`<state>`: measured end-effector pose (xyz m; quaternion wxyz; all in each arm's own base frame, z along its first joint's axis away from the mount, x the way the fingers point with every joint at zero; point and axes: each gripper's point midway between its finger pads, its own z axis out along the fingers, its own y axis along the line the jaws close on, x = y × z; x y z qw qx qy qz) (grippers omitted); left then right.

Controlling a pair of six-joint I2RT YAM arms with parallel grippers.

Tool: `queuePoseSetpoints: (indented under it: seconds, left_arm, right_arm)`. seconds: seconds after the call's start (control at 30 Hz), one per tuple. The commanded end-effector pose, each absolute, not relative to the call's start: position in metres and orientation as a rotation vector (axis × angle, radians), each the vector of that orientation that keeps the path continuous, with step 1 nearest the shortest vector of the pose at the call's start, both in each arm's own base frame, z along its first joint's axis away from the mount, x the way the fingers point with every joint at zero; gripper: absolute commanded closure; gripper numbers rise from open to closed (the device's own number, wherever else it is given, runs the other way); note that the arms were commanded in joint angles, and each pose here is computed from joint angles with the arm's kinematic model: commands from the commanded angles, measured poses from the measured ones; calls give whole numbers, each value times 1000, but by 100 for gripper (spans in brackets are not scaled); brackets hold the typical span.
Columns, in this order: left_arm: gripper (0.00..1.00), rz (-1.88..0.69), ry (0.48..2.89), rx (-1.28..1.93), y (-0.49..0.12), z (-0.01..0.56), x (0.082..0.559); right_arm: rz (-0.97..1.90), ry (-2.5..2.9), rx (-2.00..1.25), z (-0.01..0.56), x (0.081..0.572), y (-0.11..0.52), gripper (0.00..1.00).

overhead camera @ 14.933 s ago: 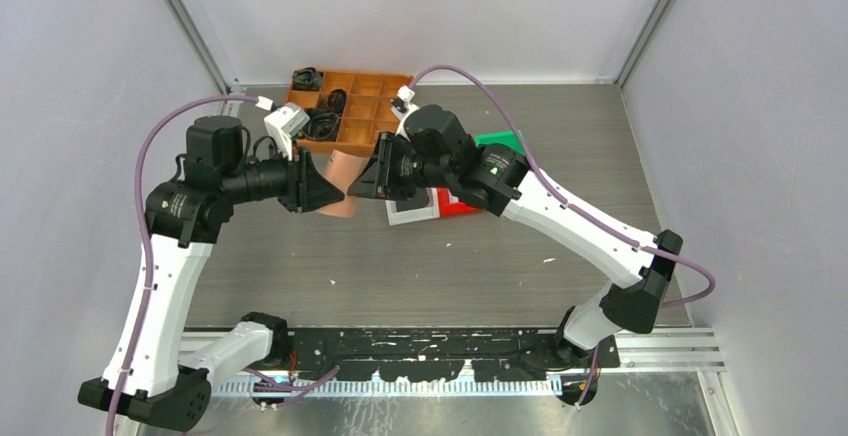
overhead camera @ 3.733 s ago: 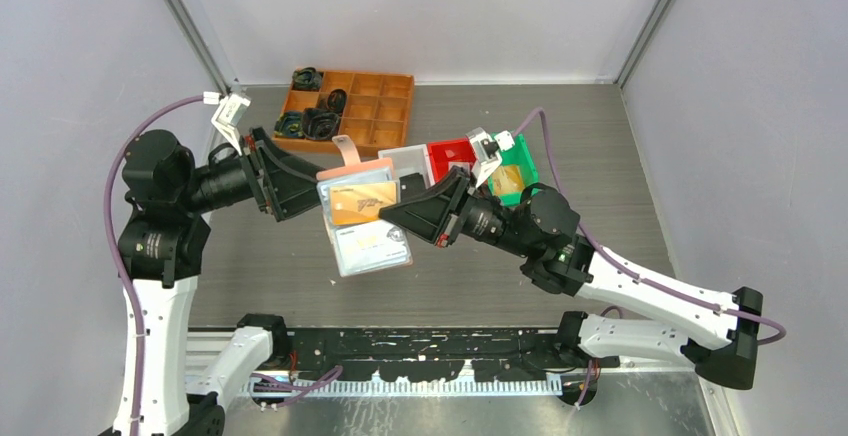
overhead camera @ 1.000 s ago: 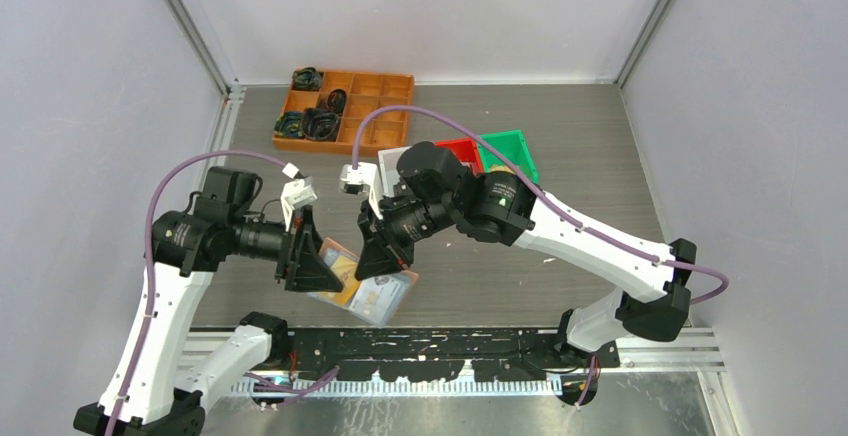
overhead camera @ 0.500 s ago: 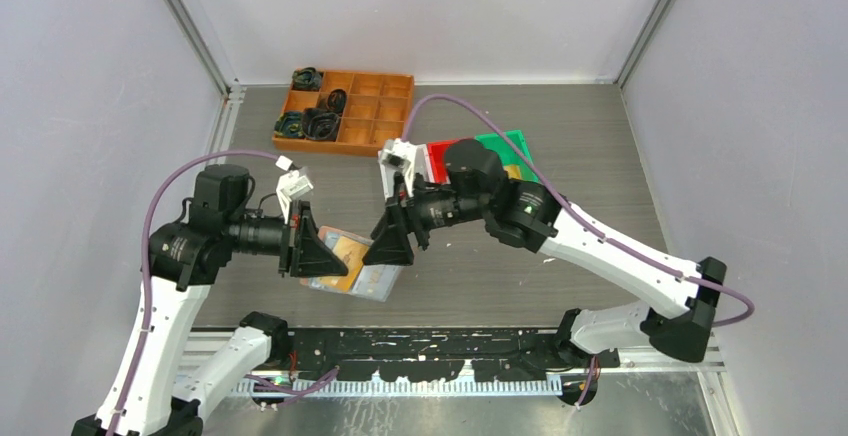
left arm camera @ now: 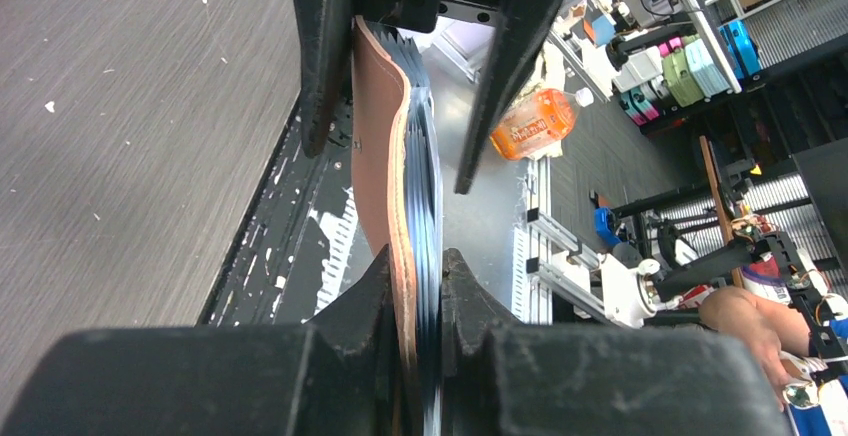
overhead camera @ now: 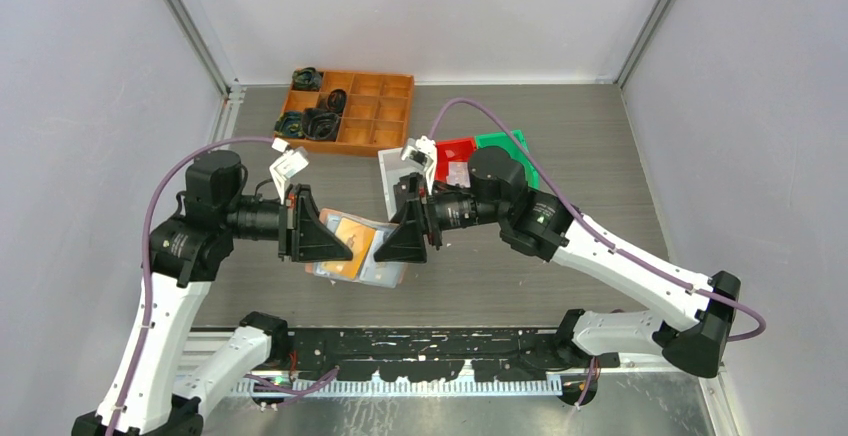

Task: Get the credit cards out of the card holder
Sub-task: Remove the credit card from the card holder.

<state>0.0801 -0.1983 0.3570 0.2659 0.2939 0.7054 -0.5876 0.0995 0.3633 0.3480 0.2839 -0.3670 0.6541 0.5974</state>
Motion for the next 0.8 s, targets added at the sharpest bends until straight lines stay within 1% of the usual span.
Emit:
queuePoseSetpoints:
  seconds: [0.0,0.1,0.17,0.2,0.23,0.27,0.3,0.33,0.53,0.77]
  left_arm:
    - [100,-1594,1753,895,-198,389,70]
    - [99,-1544,1751,892,-197,385,73]
    - [88,-1494,1764,882,-196,380,78]
    - [77,-1469,1766,887,-195,376,80]
    - [65,-1453,1771,891,-195,372,81]
    - [59,-1441,1778,896,-194,368,81]
    - [53,-1436,1789,897,-194,363,82]
    - [51,-1438,1801,896,-193,359,83]
    - [47,-1473,1830,907,-195,345,83]
    - [45,-1512,1854,904,-196,338,84]
  right_arm:
    - [1663,1617,-1021,384,90,354,43]
    - [1692,1617,-1028,386,86,354,71]
    - [1692,1627,-1020,388,86,353,90]
    - [1684,1636,-1019,388,86,352,97]
    - [1672,1648,-1021,388,87,351,99]
    - [1655,1655,-1029,389,87,350,99]
    - [1634,1670,-1034,389,88,348,99]
    - [1618,1683,-1045,389,88,347,99]
    - [1491,1757,-1132,382,88,344,99]
    - [1330,1858,-1209,364,90,361,99]
